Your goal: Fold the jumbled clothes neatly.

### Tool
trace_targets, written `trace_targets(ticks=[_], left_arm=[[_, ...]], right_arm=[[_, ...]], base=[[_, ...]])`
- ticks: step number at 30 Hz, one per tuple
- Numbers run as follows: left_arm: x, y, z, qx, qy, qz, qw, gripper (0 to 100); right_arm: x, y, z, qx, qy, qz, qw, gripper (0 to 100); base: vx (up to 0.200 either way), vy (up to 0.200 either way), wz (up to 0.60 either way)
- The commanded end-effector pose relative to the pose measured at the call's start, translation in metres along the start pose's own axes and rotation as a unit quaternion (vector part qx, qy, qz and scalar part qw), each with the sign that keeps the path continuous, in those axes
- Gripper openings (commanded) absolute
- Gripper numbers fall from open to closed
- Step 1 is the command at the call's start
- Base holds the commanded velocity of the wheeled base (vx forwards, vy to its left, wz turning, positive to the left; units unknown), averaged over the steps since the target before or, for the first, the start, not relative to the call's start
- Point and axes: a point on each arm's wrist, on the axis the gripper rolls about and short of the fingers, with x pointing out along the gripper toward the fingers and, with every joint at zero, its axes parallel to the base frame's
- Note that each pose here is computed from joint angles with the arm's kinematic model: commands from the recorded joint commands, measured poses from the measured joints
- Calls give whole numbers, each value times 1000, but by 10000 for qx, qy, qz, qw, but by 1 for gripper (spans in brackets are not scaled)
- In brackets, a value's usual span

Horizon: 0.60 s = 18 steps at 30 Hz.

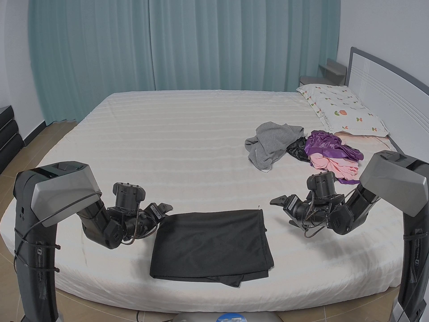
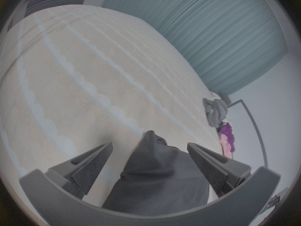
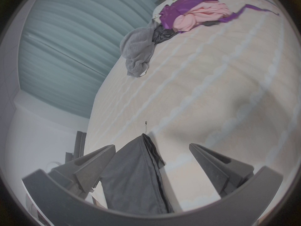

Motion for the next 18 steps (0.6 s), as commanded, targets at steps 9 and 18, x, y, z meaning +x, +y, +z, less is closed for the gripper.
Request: trace_targets(ticks=[9,18], left_arm=[[-21,22,-36,1235,172,-458,9911,100],[-20,18,-42,1305,246,-505,9899,100]], right_arm=[[-37,-24,-10,898,-23,353,9953,100],[-38,-25,-11,883,-49,409,9952,100]], base=[[0,0,0],[0,0,0]])
